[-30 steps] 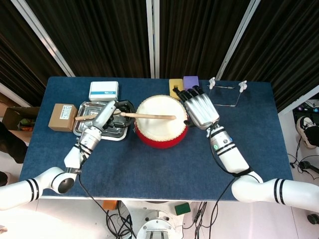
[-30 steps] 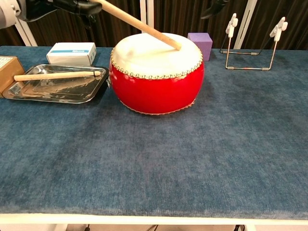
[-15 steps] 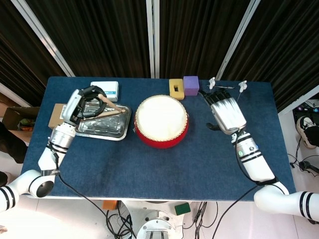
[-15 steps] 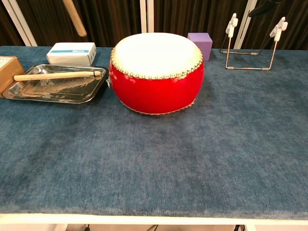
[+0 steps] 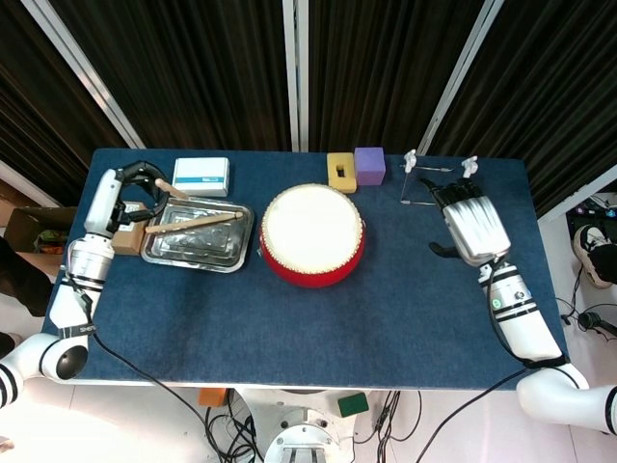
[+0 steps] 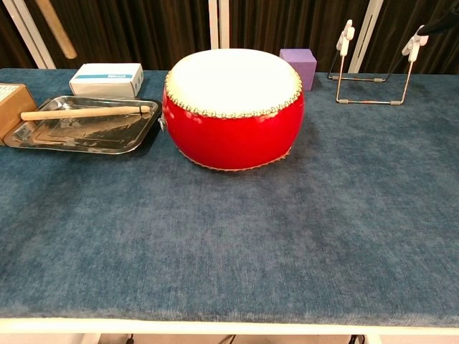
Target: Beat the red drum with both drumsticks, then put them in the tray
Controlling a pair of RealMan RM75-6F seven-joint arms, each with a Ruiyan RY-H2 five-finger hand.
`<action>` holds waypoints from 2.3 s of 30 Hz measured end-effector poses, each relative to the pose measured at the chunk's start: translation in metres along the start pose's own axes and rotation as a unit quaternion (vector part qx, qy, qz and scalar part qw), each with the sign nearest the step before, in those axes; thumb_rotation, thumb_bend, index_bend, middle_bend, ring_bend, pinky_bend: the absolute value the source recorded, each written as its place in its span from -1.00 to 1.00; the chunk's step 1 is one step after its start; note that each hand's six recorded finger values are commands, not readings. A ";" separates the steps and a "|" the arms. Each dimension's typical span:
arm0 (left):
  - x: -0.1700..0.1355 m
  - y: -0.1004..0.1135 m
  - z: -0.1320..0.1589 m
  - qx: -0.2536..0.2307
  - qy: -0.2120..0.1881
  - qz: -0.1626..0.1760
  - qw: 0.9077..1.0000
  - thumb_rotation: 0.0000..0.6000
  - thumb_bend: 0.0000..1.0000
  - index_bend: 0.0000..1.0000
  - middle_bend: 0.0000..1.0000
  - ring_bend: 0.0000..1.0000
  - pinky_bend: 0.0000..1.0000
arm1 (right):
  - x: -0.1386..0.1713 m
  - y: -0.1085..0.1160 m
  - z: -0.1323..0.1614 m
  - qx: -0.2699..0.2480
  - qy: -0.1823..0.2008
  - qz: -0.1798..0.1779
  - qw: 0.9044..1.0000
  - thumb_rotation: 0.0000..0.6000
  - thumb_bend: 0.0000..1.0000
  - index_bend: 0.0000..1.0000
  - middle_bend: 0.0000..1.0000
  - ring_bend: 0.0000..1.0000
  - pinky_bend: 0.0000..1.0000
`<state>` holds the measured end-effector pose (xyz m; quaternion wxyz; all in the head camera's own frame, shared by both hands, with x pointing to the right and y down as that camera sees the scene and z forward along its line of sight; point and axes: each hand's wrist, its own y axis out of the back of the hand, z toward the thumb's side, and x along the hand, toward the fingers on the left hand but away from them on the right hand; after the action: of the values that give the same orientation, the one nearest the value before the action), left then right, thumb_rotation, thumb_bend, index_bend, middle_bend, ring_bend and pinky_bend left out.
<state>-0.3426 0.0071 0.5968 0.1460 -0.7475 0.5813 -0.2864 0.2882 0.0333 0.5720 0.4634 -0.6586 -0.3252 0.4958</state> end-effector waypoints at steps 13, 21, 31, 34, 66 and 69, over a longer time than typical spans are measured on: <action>-0.008 -0.032 -0.043 0.027 0.059 -0.012 0.998 1.00 0.07 0.41 0.38 0.07 0.06 | 0.005 -0.019 -0.013 -0.007 -0.013 0.016 1.000 1.00 -1.00 -0.74 -0.34 -0.54 -0.61; -0.001 -0.054 -0.051 0.072 0.056 -0.029 0.995 1.00 0.07 0.41 0.37 0.07 0.05 | 0.011 -0.021 -0.022 -0.008 -0.026 0.019 0.999 1.00 -1.00 -0.74 -0.34 -0.54 -0.61; -0.007 -0.055 -0.053 0.087 0.053 -0.029 0.994 1.00 0.07 0.41 0.38 0.07 0.05 | 0.012 -0.029 -0.027 -0.019 -0.033 0.025 0.999 1.00 -1.00 -0.74 -0.34 -0.54 -0.62; -0.007 -0.063 -0.054 0.065 0.056 -0.041 0.995 1.00 0.07 0.41 0.38 0.07 0.04 | 0.013 -0.031 -0.027 -0.020 -0.032 0.026 0.999 1.00 -1.00 -0.74 -0.34 -0.54 -0.63; -0.005 -0.031 -0.119 0.114 0.177 -0.067 0.975 1.00 0.02 -0.26 -0.44 -0.65 -0.62 | 0.018 -0.034 -0.032 -0.034 -0.039 0.029 0.998 1.00 -1.00 -0.74 -0.34 -0.54 -0.63; -0.006 -0.024 -0.125 0.151 0.182 -0.063 0.970 1.00 0.01 -0.27 -0.46 -0.66 -0.62 | 0.018 -0.034 -0.031 -0.035 -0.037 0.030 0.998 1.00 -1.00 -0.73 -0.34 -0.54 -0.63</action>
<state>-0.3993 0.0341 0.7077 0.1301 -0.6871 0.5001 -0.5107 0.3242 0.0524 0.5995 0.4121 -0.6653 -0.3395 0.5218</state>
